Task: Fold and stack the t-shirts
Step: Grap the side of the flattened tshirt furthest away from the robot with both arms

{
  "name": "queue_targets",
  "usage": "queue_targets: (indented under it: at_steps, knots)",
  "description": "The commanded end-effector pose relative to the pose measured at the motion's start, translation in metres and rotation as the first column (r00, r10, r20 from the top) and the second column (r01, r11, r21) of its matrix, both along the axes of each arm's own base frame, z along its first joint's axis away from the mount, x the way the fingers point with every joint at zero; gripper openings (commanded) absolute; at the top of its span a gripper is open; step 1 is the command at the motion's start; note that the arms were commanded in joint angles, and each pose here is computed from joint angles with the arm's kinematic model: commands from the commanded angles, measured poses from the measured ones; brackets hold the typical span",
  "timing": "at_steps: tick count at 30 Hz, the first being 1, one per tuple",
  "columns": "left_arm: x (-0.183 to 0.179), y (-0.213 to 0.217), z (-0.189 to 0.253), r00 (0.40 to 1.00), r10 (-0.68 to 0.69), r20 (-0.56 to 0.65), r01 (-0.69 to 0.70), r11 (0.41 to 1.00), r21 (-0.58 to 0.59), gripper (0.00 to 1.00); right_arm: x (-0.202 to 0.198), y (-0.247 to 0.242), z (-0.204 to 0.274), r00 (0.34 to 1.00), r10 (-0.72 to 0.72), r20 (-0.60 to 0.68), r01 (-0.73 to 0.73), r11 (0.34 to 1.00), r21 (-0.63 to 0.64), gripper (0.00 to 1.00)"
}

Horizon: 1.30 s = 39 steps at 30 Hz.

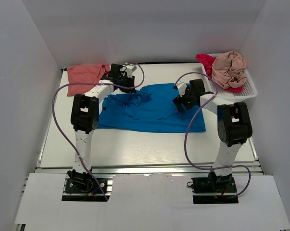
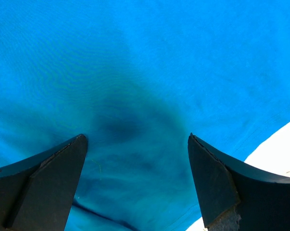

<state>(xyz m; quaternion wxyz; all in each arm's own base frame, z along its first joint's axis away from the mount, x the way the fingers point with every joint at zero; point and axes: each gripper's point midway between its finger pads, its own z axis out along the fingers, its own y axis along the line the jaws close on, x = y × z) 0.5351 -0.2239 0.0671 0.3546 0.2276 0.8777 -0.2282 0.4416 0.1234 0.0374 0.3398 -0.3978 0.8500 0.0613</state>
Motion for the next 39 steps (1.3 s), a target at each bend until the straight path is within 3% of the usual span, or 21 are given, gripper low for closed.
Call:
queue_targets:
  at_steps: [1, 5, 11, 14, 15, 17, 25, 30, 34, 35, 36, 37, 39]
  knots:
    - [0.0, -0.007, 0.022, 0.999, -0.017, 0.029, 0.018, 0.999, -0.038, 0.35, 0.011, 0.003, 0.007, 0.999, 0.004, 0.038, -0.004, 1.0, 0.003, 0.89]
    - [0.002, -0.008, 0.02, 0.999, -0.014, 0.039, 0.015, 1.0, -0.026, 0.42, 0.01, 0.004, 0.007, 0.999, 0.008, 0.036, -0.008, 1.0, 0.005, 0.89]
    - [0.002, -0.01, 0.015, 0.999, -0.014, 0.032, 0.014, 1.0, -0.02, 0.36, 0.009, 0.005, 0.005, 0.999, 0.009, 0.032, -0.009, 1.0, 0.005, 0.89]
    - [0.0, -0.012, 0.01, 1.0, -0.014, 0.021, 0.015, 1.0, -0.016, 0.19, 0.008, 0.005, 0.006, 0.999, 0.01, 0.034, -0.011, 1.0, 0.01, 0.89]
    - [0.0, -0.012, 0.01, 1.0, -0.012, 0.023, 0.013, 1.0, -0.012, 0.09, 0.008, 0.005, 0.006, 0.999, 0.01, 0.032, -0.011, 1.0, 0.01, 0.89]
    - [0.004, -0.01, 0.014, 1.0, 0.0, 0.03, 0.0, 1.0, -0.002, 0.0, 0.007, 0.006, 0.007, 0.999, 0.011, 0.033, -0.011, 1.0, 0.014, 0.89]
    - [0.04, 0.019, 0.057, 0.988, 0.047, 0.148, -0.067, 0.989, 0.135, 0.0, 0.004, 0.008, 0.007, 0.999, 0.019, 0.03, -0.02, 0.999, 0.026, 0.89]
    - [0.075, 0.054, 0.125, 0.937, 0.156, 0.312, -0.197, 0.975, 0.104, 0.0, 0.002, 0.008, 0.006, 0.999, 0.024, 0.027, -0.024, 0.999, 0.026, 0.89]
    - [0.073, 0.061, 0.14, 0.934, 0.173, 0.313, -0.203, 0.977, 0.064, 0.0, 0.003, 0.008, 0.01, 0.999, 0.024, 0.036, -0.025, 0.999, 0.028, 0.89]
    - [0.068, 0.058, 0.141, 0.939, 0.166, 0.302, -0.19, 0.981, 0.05, 0.09, 0.004, 0.008, 0.013, 0.999, 0.023, 0.042, -0.025, 0.999, 0.029, 0.89]
    - [0.062, 0.055, 0.137, 0.946, 0.155, 0.283, -0.174, 0.984, 0.041, 0.44, 0.004, 0.008, 0.013, 0.999, 0.022, 0.043, -0.024, 0.999, 0.03, 0.89]
    - [0.053, 0.051, 0.119, 0.962, 0.135, 0.235, -0.147, 0.989, 0.031, 0.59, 0.004, 0.008, 0.013, 0.999, 0.021, 0.042, -0.023, 0.999, 0.029, 0.89]
    - [0.039, 0.047, 0.114, 0.972, 0.128, 0.198, -0.131, 0.991, 0.004, 0.71, 0.004, 0.008, 0.014, 0.999, 0.02, 0.045, -0.022, 0.999, 0.03, 0.89]
